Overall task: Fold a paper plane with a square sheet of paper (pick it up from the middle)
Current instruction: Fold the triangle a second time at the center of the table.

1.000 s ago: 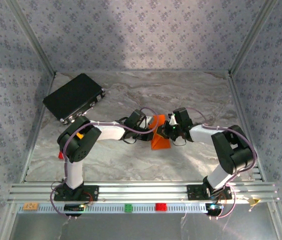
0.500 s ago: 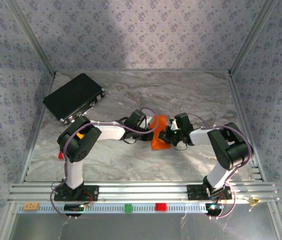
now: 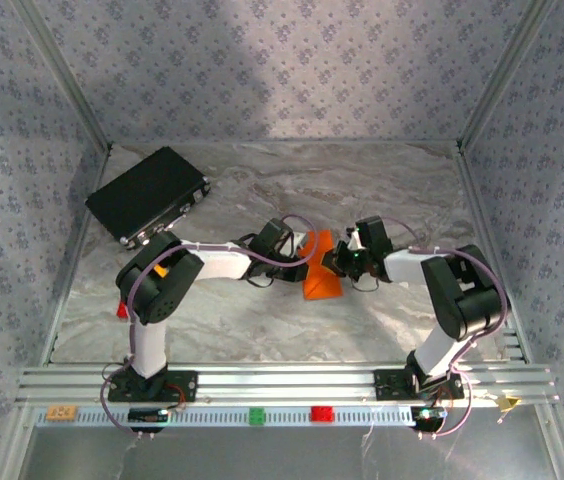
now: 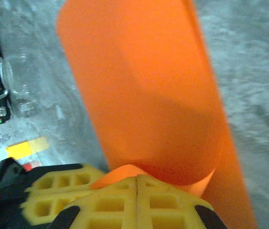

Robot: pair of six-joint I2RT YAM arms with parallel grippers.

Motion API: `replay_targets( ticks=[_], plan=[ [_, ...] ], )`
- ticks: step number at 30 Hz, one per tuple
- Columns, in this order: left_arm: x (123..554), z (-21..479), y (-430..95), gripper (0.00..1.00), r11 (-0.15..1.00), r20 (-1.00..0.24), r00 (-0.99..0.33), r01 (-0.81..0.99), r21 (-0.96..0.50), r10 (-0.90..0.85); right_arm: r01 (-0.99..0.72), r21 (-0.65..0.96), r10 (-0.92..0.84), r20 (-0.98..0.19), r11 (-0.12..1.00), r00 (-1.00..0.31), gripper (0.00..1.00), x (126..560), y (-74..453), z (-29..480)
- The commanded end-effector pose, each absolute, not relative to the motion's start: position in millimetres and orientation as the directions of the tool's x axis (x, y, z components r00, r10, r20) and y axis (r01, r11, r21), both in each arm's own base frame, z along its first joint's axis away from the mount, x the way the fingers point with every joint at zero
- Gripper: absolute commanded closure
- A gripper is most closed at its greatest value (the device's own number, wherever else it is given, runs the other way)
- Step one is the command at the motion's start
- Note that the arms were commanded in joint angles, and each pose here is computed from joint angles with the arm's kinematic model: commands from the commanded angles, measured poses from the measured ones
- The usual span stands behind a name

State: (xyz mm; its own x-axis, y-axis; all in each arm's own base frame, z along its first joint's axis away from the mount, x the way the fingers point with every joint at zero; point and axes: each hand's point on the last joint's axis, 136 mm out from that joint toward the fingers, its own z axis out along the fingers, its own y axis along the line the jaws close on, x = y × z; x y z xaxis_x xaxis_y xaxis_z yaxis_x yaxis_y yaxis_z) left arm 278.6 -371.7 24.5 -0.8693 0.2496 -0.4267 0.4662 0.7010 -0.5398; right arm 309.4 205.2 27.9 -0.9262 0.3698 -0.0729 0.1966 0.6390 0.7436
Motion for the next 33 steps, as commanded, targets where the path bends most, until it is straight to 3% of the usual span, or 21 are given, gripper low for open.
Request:
replay_targets(
  ticks=[1, 6, 13, 26, 33],
  plan=[
    [267.4, 2.2, -361.3, 1.00, 0.734, -0.347, -0.896, 0.431, -0.525, 0.278, 0.282, 0.694, 0.410, -0.021, 0.663, -0.912, 0.99, 293.9, 189.1, -4.3],
    [267.5, 1.0, -360.8, 1.00, 0.735, -0.344, -0.897, 0.429, -0.524, 0.278, 0.288, 0.720, 0.422, -0.008, 0.631, -0.906, 0.99, 298.5, 188.9, 2.3],
    [268.2, 1.3, -360.4, 1.00, 0.738, -0.343, -0.898, 0.427, -0.523, 0.277, 0.215, 0.748, 0.410, -0.084, 0.628, -0.908, 0.99, 321.4, 185.0, 45.1],
    [267.1, 1.3, -360.4, 1.00, 0.736, -0.339, -0.898, 0.428, -0.524, 0.280, 0.365, 0.691, 0.492, 0.015, 0.624, -0.870, 0.99, 310.4, 155.4, -7.5],
    [266.6, 0.3, -359.6, 1.00, 0.738, -0.336, -0.899, 0.426, -0.524, 0.281, 0.306, 0.736, 0.495, -0.045, 0.604, -0.868, 0.98, 327.5, 154.9, 22.8]
  ],
)
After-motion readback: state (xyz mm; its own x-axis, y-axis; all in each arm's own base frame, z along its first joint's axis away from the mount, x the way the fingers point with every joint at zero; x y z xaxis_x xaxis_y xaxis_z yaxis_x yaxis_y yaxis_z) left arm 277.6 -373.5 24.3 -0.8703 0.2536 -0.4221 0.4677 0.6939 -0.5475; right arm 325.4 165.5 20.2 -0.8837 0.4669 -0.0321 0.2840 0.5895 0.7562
